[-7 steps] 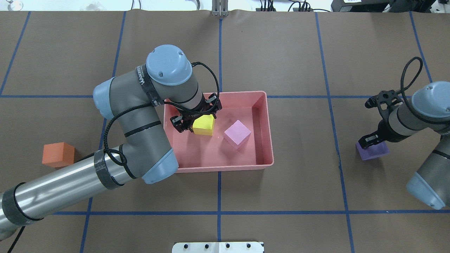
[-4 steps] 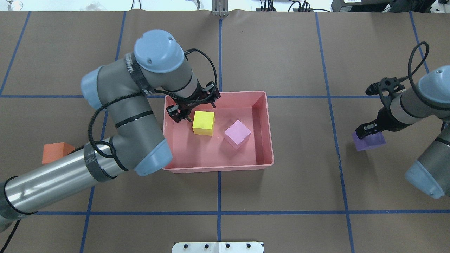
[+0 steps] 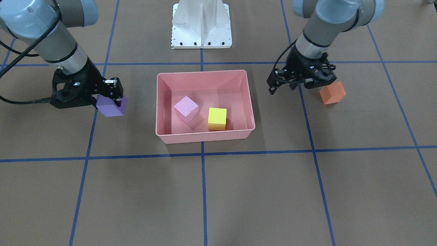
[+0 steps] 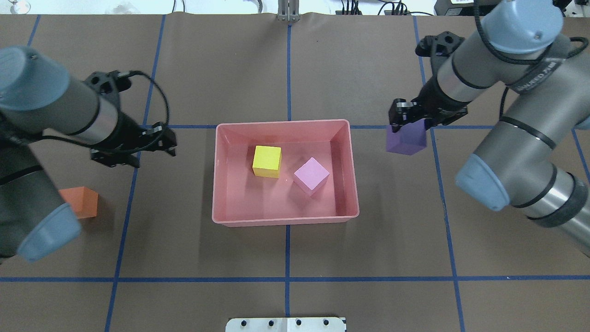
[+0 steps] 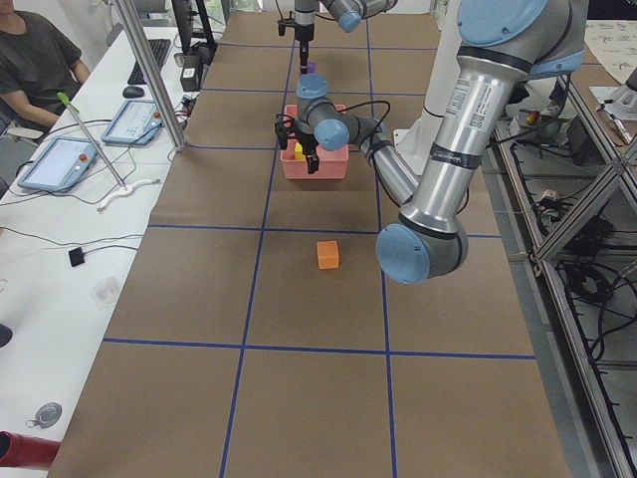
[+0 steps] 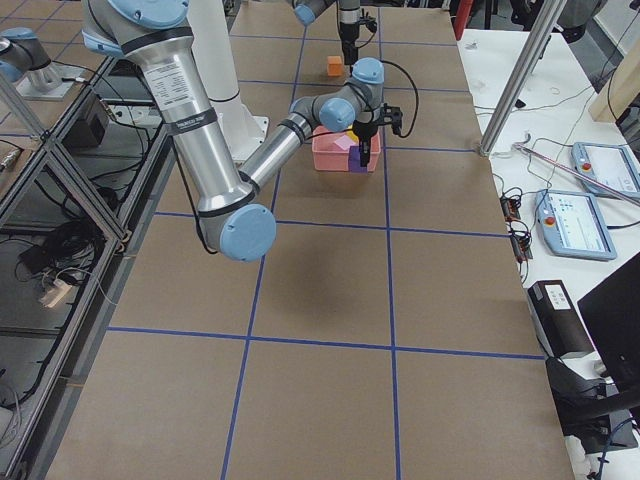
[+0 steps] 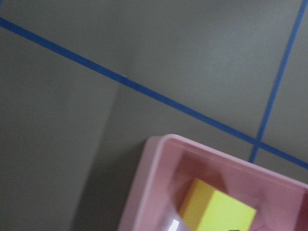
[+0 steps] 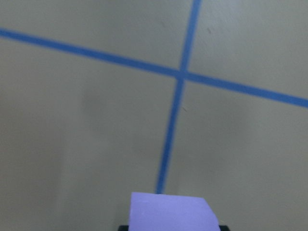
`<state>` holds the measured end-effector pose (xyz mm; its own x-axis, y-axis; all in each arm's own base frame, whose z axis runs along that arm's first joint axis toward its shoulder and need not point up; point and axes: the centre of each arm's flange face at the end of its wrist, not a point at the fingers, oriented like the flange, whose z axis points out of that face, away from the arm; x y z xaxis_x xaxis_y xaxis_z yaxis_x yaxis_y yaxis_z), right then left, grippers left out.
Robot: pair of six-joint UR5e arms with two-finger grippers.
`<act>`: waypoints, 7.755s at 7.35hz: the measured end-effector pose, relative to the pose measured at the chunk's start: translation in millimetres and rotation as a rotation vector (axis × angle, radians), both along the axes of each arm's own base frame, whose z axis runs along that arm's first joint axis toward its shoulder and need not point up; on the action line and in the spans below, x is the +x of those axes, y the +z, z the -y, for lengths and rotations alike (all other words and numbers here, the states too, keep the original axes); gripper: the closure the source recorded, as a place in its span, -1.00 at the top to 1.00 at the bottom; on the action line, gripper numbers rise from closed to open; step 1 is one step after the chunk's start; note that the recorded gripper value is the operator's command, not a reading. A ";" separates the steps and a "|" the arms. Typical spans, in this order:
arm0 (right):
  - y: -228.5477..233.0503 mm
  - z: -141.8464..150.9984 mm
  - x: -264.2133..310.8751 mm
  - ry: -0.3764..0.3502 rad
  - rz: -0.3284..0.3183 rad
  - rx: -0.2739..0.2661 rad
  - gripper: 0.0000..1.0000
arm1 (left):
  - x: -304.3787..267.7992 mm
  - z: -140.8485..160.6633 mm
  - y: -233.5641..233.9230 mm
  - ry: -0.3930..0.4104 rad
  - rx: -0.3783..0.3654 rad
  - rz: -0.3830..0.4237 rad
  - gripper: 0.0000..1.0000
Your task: Place blocks into pink bin with both arms
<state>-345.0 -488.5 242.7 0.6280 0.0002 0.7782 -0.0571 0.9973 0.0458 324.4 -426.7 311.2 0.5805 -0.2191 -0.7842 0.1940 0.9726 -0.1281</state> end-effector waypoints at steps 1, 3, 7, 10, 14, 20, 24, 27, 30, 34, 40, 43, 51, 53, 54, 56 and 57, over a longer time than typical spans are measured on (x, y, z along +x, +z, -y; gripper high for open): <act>-45.9 -14.4 -38.0 0.041 0.036 -0.037 -1.00 | -33.3 -22.0 45.9 0.066 0.052 0.058 0.72; -111.4 -55.2 -118.7 0.101 0.072 -0.084 -1.00 | -73.6 -52.6 134.5 0.126 0.111 0.093 0.77; -119.5 -98.7 -229.2 0.133 0.131 -0.096 1.00 | -71.8 -55.3 224.8 0.077 0.030 0.094 0.77; -114.1 -102.4 -235.5 0.135 0.147 -0.099 1.00 | -40.1 -30.6 197.1 0.045 -0.022 0.025 0.75; -91.8 -101.8 -166.9 0.161 0.159 -0.089 1.00 | -27.2 -20.8 198.1 0.028 -0.017 0.044 -1.00; 25.0 -80.6 -7.4 0.135 0.036 -0.031 1.00 | 39.9 48.0 -114.6 -0.090 -0.187 -0.136 -1.00; 38.9 -78.9 0.8 0.131 0.013 -0.026 1.00 | 196.7 38.3 -175.0 -0.093 -0.271 -0.055 0.92; 40.4 -76.5 2.9 0.135 0.011 -0.028 1.00 | 232.3 27.9 -160.0 -0.084 -0.251 -0.031 0.98; 53.4 -55.4 42.6 0.144 0.010 -0.032 1.00 | 142.3 1.6 -147.1 -0.087 -0.205 -0.052 0.98; 164.1 -20.5 195.1 0.071 -0.114 0.054 1.00 | -62.2 2.7 -30.7 0.035 0.025 0.077 0.98; 333.7 -10.5 355.9 -0.089 -0.120 0.095 1.00 | -368.4 31.2 227.7 0.280 0.281 0.104 0.99; 330.6 -7.1 356.7 -0.090 -0.109 0.100 1.00 | -406.5 28.4 280.3 0.279 0.271 0.085 0.99; 335.5 -13.8 357.1 -0.084 -0.104 0.084 1.00 | -407.3 -13.8 316.5 0.171 0.192 0.092 0.99; 327.5 -12.0 355.7 -0.084 -0.090 0.097 1.00 | -406.8 -15.1 317.6 0.171 0.195 0.091 0.99; 326.1 -13.3 355.2 -0.086 -0.083 0.099 1.00 | -406.4 -15.2 318.8 0.170 0.190 0.085 0.99; 333.0 -17.8 354.8 -0.091 -0.070 0.085 1.00 | -404.7 -13.6 317.8 0.168 0.194 0.057 0.99; 341.0 -15.9 354.3 -0.095 -0.067 0.073 1.00 | -404.4 -11.2 315.3 0.168 0.202 0.051 0.99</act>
<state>9.3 -472.7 583.7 0.6733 -0.1172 0.7300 0.0433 0.9919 0.1194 -80.0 -415.5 626.5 0.6354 0.0415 -0.7711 0.0290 0.9966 0.0775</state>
